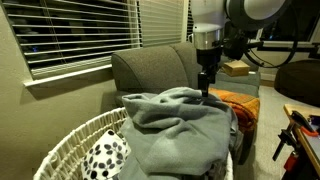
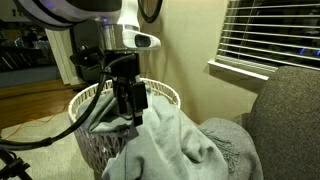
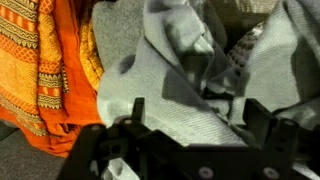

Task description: Put the fleece inside the basket

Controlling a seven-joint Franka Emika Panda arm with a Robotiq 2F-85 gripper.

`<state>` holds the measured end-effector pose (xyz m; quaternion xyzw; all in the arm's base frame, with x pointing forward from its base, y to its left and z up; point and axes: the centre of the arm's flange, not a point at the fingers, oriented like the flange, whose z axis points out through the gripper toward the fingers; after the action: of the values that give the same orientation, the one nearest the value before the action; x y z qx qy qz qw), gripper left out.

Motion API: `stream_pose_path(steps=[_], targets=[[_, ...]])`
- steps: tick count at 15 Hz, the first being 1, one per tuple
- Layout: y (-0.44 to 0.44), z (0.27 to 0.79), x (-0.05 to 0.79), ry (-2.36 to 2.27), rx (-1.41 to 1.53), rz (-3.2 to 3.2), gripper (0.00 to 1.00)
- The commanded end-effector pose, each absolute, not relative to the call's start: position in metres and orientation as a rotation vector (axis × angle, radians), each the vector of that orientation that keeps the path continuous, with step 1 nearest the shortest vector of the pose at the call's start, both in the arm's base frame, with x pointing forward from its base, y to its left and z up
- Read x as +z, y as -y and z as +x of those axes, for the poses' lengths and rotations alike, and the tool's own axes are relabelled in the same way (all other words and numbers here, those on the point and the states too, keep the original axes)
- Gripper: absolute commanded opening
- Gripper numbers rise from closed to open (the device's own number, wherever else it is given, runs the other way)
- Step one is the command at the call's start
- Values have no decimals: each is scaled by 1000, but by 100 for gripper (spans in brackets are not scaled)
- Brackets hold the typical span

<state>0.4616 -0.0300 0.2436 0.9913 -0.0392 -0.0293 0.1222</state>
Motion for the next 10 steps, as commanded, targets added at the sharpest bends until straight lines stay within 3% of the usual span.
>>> stream_pose_path(steps=[1,10], targets=[[46,457,232,140,-90,2878,100],[49,474,214,93,-114,2895,100]])
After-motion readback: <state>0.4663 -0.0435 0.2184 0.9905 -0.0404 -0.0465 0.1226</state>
